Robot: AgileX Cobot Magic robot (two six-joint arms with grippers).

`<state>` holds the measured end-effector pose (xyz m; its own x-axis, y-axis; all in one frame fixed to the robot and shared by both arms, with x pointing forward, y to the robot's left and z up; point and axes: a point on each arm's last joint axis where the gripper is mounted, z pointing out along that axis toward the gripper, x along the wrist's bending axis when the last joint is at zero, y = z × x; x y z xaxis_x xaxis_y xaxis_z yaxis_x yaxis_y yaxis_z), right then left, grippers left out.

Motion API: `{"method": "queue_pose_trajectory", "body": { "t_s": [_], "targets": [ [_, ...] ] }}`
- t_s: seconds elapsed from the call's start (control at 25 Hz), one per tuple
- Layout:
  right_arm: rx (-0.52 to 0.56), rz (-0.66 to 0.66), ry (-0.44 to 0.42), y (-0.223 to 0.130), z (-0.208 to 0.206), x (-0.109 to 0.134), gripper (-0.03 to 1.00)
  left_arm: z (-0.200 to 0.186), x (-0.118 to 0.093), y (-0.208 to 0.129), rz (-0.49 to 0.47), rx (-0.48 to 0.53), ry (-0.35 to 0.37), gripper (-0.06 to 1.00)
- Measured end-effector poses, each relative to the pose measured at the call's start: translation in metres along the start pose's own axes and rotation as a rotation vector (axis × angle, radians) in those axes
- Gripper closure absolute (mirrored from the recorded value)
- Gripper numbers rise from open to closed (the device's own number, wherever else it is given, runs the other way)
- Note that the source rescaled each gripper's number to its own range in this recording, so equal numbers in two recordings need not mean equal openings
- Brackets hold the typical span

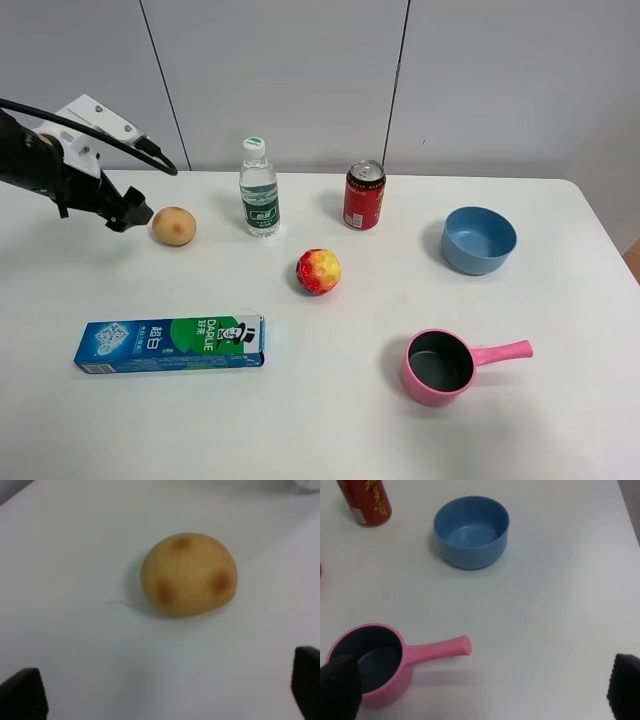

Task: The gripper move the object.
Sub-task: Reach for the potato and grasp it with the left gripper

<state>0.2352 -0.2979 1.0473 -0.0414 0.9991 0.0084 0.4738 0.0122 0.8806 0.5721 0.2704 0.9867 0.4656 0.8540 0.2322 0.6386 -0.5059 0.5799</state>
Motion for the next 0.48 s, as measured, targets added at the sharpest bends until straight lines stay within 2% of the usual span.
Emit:
{"method": "queue_pose_trajectory", "body": {
  "t_s": [0.08,0.2,0.48],
  "targets": [
    [0.0,0.0,0.0,0.0,0.0,0.0,-0.03,0.011,-0.002,0.001,0.051,-0.01,0.009,-0.05],
    [0.0,0.0,0.0,0.0,0.0,0.0,-0.03,0.026,-0.006,0.0,0.076,-0.015,0.017,-0.05],
    [0.0,0.0,0.0,0.0,0.0,0.0,-0.03,0.056,0.002,0.012,0.014,-0.009,0.014,-0.05]
  ]
}}
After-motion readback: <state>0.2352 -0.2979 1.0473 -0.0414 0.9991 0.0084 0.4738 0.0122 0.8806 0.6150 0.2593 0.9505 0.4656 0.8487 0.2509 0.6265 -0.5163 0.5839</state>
